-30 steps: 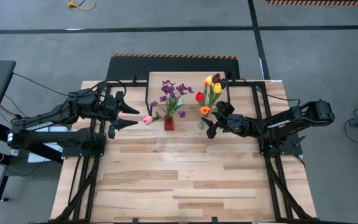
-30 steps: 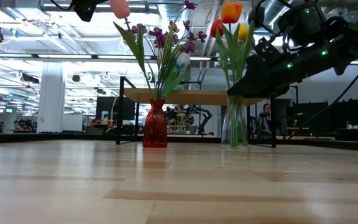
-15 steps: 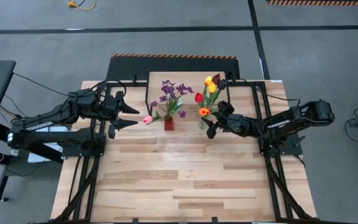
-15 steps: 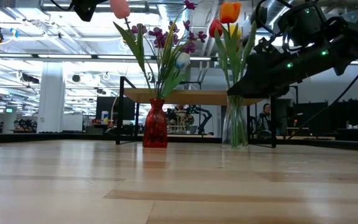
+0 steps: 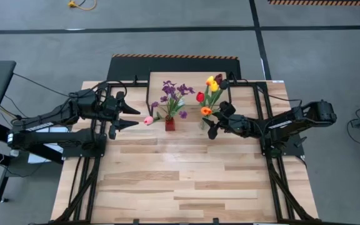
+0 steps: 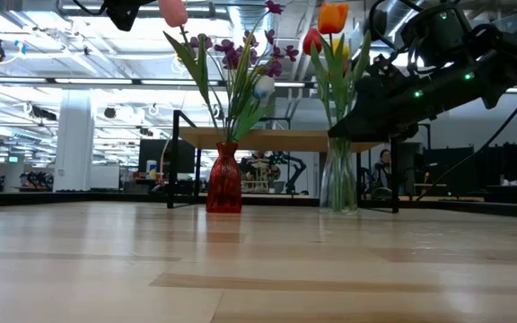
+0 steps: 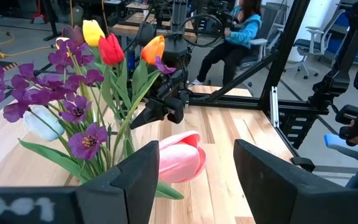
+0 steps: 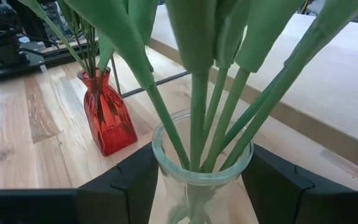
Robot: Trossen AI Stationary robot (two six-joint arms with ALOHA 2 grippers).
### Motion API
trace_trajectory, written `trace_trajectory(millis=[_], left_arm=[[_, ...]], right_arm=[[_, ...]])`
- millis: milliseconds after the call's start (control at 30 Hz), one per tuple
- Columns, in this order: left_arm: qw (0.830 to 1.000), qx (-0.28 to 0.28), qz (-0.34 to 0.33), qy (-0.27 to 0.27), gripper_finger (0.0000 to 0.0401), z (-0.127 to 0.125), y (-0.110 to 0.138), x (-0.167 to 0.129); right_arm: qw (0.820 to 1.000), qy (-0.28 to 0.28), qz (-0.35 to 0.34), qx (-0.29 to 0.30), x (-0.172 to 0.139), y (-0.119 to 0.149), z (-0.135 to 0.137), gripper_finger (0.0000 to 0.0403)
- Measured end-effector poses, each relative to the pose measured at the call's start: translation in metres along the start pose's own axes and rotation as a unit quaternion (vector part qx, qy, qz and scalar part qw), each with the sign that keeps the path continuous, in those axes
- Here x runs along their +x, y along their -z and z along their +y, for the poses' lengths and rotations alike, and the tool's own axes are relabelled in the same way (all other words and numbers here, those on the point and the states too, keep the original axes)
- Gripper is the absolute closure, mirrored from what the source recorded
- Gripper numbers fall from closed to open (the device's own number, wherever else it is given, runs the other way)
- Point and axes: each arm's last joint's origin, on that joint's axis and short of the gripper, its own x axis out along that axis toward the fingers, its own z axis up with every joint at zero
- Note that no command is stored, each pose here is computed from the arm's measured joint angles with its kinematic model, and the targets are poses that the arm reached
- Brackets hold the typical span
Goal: Pick and place flowers into a vace then onto a shelf
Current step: Put the transparent vase with flowers on the shelf
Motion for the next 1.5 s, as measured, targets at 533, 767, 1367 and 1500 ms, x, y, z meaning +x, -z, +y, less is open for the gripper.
trace_trajectory(millis=[533, 767, 1367, 1500], left_arm=[[1.0, 0.0, 0.0, 0.0, 0.0204, 0.0, 0.0, 0.0], [1.0, -0.001, 0.0, 0.0, 0.0204, 0.0, 0.0, 0.0], [1.0, -0.003, 0.0, 0.0, 0.0204, 0.0, 0.0, 0.0], [1.0, -0.003, 0.0, 0.0, 0.0204, 0.0, 0.0, 0.0]], right_arm=[[1.0, -0.014, 0.002, 0.007, 0.0, 0.0, 0.001, 0.0202], [1.0, -0.021, 0.003, 0.007, 0.0, 0.0, 0.001, 0.0221], [0.998, -0.046, 0.02, 0.022, -0.01, -0.004, 0.002, 0.0215], [0.998, -0.05, 0.029, 0.02, -0.019, -0.007, 0.001, 0.0213]])
